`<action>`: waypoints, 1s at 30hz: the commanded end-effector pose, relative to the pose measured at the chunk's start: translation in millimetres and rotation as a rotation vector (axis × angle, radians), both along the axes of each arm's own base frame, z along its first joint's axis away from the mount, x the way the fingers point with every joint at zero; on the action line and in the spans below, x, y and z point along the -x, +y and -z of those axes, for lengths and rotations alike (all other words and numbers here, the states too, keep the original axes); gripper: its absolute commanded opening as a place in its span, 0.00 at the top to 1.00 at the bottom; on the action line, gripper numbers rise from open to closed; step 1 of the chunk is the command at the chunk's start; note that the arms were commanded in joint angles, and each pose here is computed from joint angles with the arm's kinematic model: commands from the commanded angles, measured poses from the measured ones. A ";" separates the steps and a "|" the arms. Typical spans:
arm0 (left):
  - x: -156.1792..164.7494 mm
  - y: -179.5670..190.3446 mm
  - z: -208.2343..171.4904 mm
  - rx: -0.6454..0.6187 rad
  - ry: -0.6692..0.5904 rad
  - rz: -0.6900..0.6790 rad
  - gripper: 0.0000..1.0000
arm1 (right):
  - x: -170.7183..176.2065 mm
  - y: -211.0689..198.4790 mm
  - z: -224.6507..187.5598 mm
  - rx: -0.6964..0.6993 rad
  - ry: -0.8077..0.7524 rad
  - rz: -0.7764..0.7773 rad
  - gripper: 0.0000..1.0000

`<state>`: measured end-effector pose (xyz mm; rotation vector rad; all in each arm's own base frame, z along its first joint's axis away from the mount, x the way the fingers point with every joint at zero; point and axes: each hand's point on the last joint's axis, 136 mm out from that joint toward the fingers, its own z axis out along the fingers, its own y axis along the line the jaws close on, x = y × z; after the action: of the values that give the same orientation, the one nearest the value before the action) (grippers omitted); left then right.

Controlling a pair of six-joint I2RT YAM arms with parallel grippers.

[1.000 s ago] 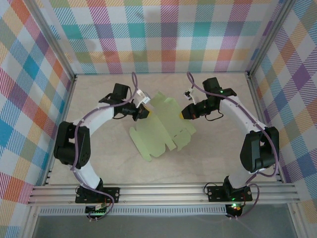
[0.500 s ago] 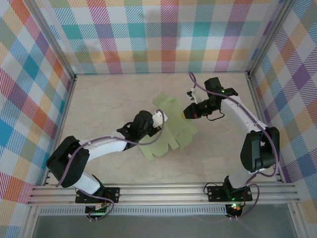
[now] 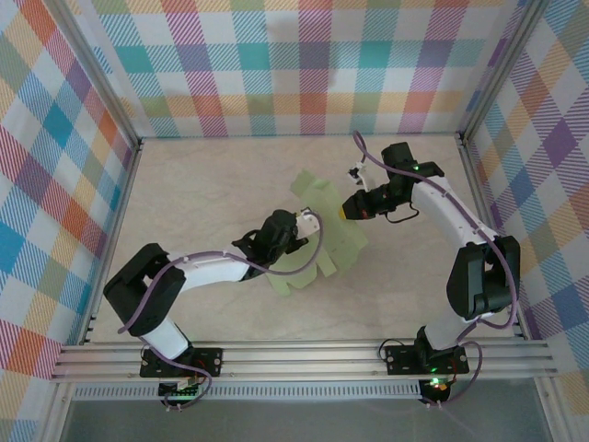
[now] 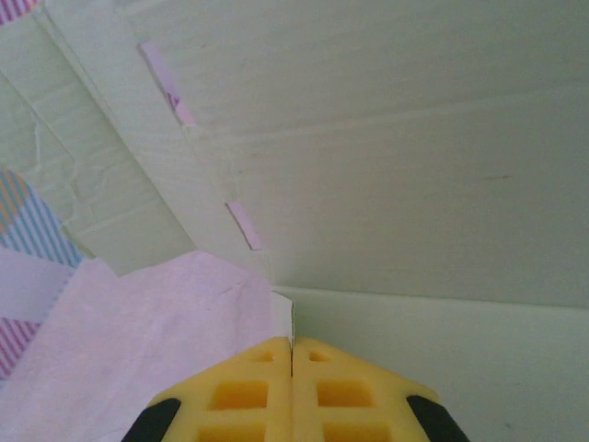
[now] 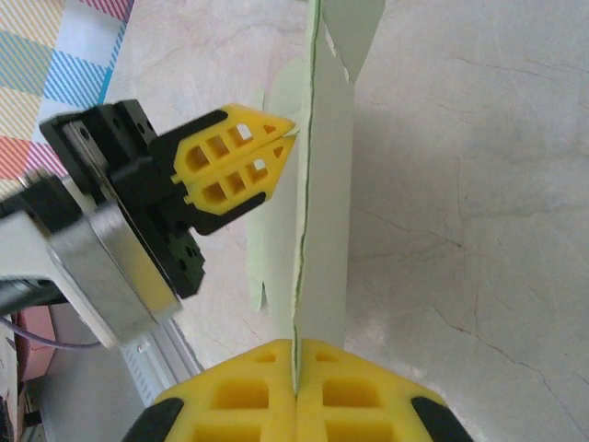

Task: Fold the paper box

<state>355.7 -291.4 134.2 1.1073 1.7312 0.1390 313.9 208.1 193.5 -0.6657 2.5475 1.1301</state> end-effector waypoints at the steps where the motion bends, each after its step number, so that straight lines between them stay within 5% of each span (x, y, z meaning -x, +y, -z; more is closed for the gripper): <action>1: 5.1 -5.5 -21.4 0.159 0.130 0.087 1.00 | -11.4 4.4 -16.9 -0.052 -0.083 -0.024 1.00; 7: 10.4 0.8 -20.5 0.366 0.553 0.245 1.00 | -7.1 5.9 -19.3 -0.067 -0.079 -0.035 1.00; 13: 8.3 -3.1 -32.4 0.470 0.681 0.340 1.00 | -2.8 3.9 -18.6 -0.063 -0.081 -0.032 1.00; 18: 1.2 0.5 -28.1 0.421 0.609 0.298 1.00 | -3.9 3.6 -20.3 -0.063 -0.089 -0.028 1.00; 30: 14.7 -15.3 -4.0 0.039 0.107 0.107 1.00 | -7.3 4.7 -28.0 -0.067 -0.103 -0.029 1.00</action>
<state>340.9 -302.1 130.9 1.1899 1.8531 -0.1855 307.5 207.1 194.0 -0.6625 2.5631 1.1659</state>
